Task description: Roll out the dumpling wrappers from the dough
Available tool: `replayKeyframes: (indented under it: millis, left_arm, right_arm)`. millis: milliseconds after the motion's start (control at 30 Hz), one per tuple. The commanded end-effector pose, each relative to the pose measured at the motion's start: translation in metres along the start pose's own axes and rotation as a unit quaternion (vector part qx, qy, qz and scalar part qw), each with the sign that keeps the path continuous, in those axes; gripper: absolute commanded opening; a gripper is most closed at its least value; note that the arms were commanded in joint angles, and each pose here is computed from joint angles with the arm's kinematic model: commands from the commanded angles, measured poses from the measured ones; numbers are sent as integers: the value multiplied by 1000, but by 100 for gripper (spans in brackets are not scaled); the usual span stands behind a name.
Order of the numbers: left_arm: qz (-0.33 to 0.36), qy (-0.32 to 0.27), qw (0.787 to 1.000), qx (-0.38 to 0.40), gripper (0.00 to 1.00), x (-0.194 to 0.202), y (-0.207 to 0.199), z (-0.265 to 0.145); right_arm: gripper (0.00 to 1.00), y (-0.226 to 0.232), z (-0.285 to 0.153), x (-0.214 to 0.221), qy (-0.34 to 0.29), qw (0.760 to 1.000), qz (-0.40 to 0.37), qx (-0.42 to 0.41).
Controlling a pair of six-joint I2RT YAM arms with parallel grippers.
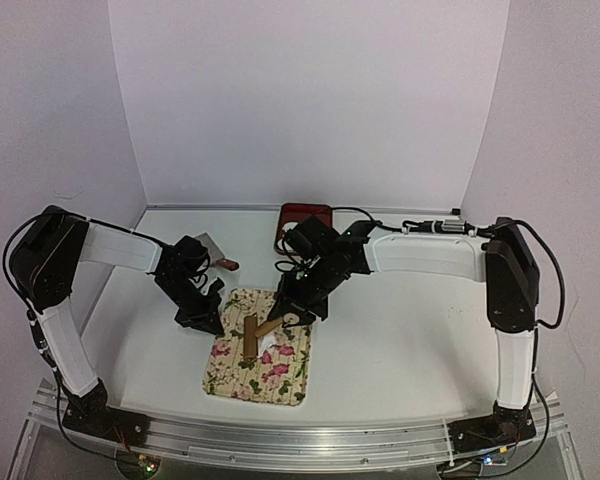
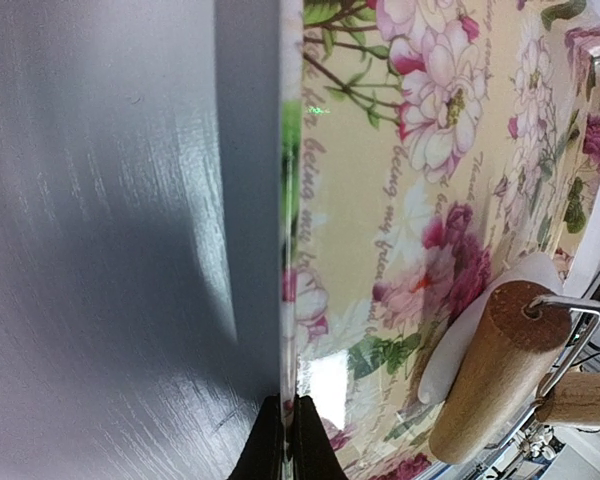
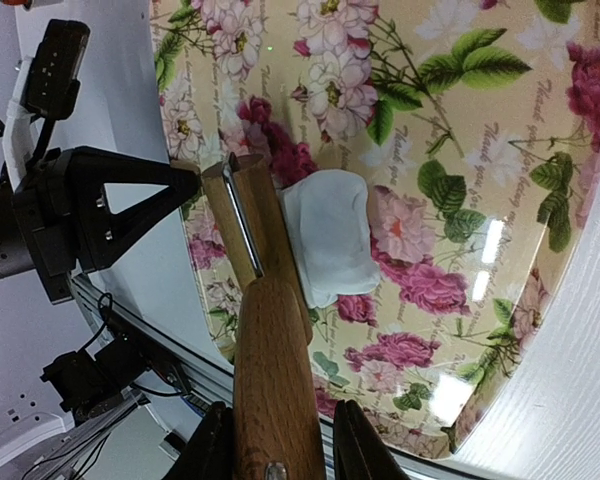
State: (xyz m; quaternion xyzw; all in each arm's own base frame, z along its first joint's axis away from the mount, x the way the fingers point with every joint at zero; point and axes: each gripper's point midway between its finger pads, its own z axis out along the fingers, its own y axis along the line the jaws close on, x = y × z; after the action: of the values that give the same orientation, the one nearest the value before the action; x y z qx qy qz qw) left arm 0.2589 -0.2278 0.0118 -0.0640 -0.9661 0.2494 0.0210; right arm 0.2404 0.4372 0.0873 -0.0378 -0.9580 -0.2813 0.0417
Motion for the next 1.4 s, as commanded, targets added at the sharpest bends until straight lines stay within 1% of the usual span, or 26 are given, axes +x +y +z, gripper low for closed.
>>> replayKeyframes:
  millis: [0,100,233,433,600,700,833,967,1033,1267,1367]
  left_arm:
    - [-8,-10,997,-81,0,4,35,-6]
    - [-9,-10,996,-83,0,4,36,-6]
    - [-9,-10,996,-84,0,4,36,-6]
    - [-9,-11,996,-87,0,4,38,-5]
    - [-6,-11,996,-86,0,3,37,-5]
    - [3,-19,997,-73,0,-1,31,-8]
    - [8,-27,998,-62,0,-4,25,-11]
    - [9,-34,998,-51,0,-4,20,-14]
    - [10,-40,998,-48,0,-5,18,-16]
    - [22,-38,998,-40,0,-3,14,-20]
    - [28,-37,998,-38,0,-2,12,-21]
  right_arm:
    - [0,-211,-18,13,-3,917,109,385]
    - [0,-215,-17,16,2,916,114,384]
    - [0,-213,-12,19,7,924,123,363]
    - [0,-220,-15,28,15,927,135,349]
    - [0,-213,-18,26,7,935,139,327]
    - [0,-192,-17,13,-3,945,117,305]
    - [0,-138,-4,-4,-8,964,47,261]
    - [0,-84,19,-2,2,975,-25,220]
    - [0,-64,19,-3,-2,974,-56,218]
    - [0,-16,-11,-5,-37,983,-82,157]
    - [0,5,-25,-2,-46,990,-72,116]
